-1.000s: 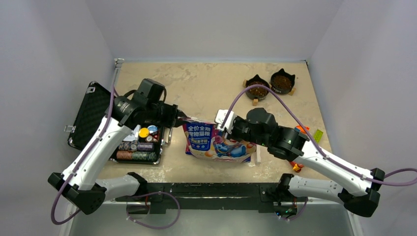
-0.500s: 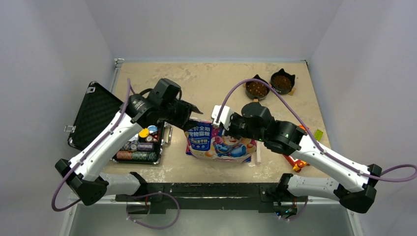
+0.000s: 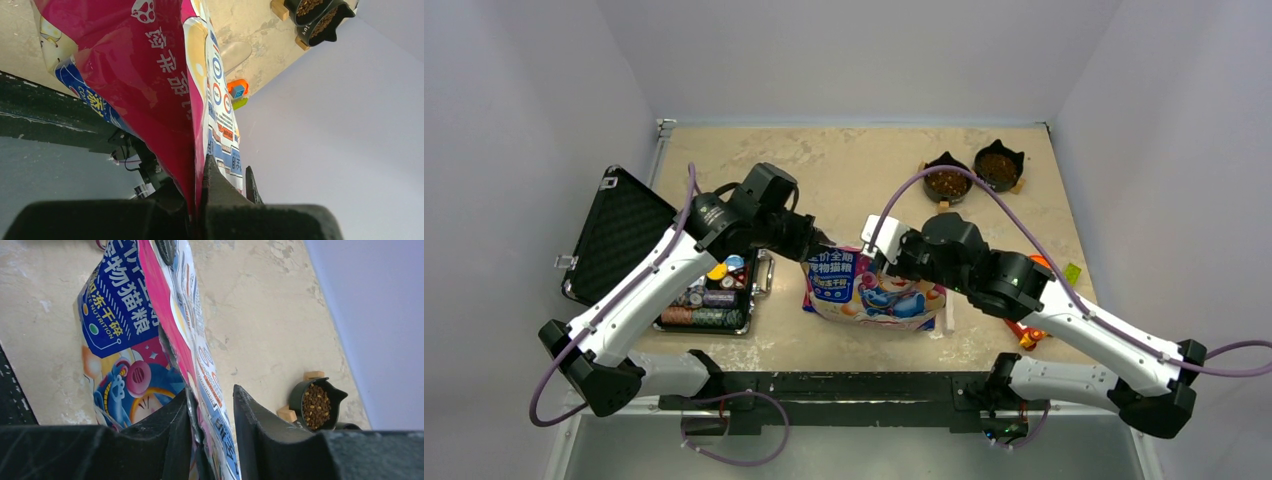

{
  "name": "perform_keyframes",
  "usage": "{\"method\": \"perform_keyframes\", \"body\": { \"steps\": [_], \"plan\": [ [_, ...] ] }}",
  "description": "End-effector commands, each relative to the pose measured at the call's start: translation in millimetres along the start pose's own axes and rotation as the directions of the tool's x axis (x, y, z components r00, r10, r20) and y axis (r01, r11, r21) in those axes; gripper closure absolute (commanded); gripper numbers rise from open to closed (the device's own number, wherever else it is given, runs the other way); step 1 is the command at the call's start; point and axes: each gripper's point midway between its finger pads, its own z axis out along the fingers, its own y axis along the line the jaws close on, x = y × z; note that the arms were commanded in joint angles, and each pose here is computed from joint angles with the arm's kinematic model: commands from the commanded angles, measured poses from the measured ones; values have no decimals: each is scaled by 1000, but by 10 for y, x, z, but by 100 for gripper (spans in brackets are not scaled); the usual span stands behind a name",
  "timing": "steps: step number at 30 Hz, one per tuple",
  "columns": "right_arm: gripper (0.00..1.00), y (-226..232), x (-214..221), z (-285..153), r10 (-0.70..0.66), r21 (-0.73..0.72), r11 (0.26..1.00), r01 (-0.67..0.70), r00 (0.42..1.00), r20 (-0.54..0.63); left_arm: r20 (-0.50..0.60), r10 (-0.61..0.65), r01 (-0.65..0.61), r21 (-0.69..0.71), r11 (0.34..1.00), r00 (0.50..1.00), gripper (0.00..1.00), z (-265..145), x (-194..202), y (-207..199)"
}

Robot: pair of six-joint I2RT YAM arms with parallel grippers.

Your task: Serve the pet food

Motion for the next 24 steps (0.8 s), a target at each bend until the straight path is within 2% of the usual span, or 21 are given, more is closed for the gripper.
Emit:
{"method": "perform_keyframes", "body": {
  "steps": [1, 6, 8, 9, 10, 11, 18, 24],
  "plan": [
    [62, -116, -157, 50, -23, 30, 999, 23, 1000, 12, -18, -41, 43, 124, 991, 999, 100, -207, 28, -255],
    [61, -186, -155, 146, -22, 57, 998, 24, 999, -37, -6, -55, 55, 139, 989, 998, 100, -269, -18, -279],
    [64, -238, -110, 123, -20, 92, 995, 24, 999, -48, 12, -68, 66, 139, 988, 998, 100, -294, -78, -259],
    [75, -289, -74, 87, -21, 125, 992, 27, 998, -54, 20, -75, 72, 136, 988, 997, 100, -297, -107, -243],
    [91, -342, -9, 53, -24, 160, 987, 35, 997, -73, 30, -87, 82, 134, 988, 996, 100, -305, -150, -227],
    [100, -405, 76, 8, -26, 199, 979, 45, 995, -99, 42, -97, 90, 131, 987, 994, 100, -315, -196, -209],
    [100, -676, 852, -405, 56, 338, 941, 20, 975, -213, 119, -135, 120, 125, 985, 984, 100, -442, -493, -95],
    [100, -740, 1004, -599, 68, 378, 925, 28, 969, -237, 139, -134, 118, 116, 986, 981, 100, -462, -538, -32]
  ]
}}
